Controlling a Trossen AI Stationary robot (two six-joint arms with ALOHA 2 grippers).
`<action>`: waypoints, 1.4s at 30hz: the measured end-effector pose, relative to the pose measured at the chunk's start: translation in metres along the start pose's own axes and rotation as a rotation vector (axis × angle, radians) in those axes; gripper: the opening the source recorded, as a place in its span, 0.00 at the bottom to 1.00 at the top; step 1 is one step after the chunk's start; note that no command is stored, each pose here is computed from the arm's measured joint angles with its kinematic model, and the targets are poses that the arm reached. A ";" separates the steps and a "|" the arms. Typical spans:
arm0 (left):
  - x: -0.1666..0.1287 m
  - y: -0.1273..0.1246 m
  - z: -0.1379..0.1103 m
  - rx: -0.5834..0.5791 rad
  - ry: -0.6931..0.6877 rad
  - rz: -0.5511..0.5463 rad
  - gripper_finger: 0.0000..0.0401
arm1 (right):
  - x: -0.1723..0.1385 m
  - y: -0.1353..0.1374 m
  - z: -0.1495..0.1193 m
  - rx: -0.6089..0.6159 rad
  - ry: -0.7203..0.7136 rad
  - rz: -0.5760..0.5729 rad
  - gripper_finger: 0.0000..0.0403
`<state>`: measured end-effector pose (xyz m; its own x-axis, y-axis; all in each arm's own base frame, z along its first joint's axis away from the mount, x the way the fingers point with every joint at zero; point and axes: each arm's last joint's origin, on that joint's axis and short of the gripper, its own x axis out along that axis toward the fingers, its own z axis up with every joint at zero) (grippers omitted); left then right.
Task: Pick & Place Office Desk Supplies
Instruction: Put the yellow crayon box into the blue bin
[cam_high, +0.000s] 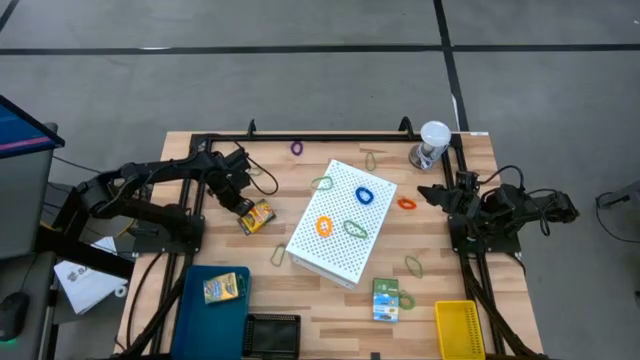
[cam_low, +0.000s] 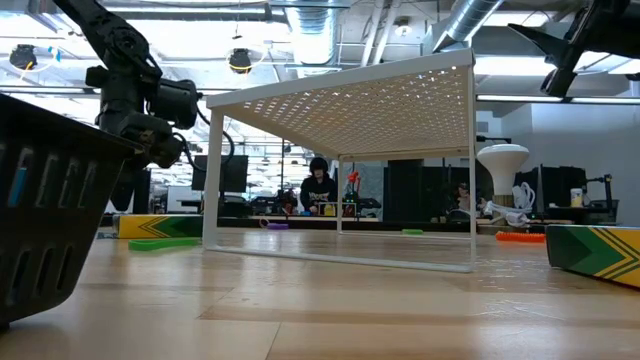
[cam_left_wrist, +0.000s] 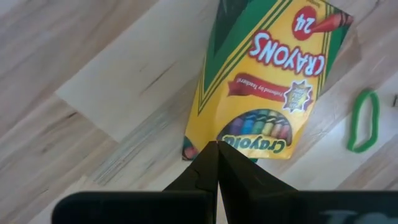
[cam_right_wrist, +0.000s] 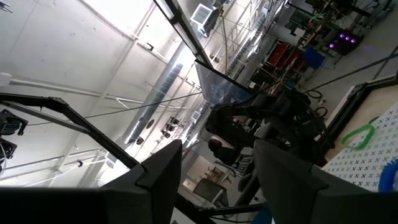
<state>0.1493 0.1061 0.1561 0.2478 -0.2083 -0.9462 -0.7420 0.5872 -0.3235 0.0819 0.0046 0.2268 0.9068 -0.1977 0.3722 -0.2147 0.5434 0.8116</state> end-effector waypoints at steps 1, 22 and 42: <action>0.001 0.000 0.000 -0.002 0.004 0.001 0.00 | 0.000 0.000 0.000 0.000 0.000 0.000 0.49; 0.009 0.014 0.015 -0.076 -0.088 0.201 0.00 | 0.000 -0.001 -0.001 -0.004 0.005 -0.006 0.49; -0.004 0.016 0.021 -0.072 -0.258 0.295 0.00 | 0.000 -0.001 -0.001 0.002 0.011 -0.014 0.49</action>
<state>0.1501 0.1329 0.1547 0.1591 0.1695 -0.9726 -0.8440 0.5344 -0.0449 0.0826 0.0047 0.2251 0.9137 -0.1964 0.3558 -0.2026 0.5390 0.8176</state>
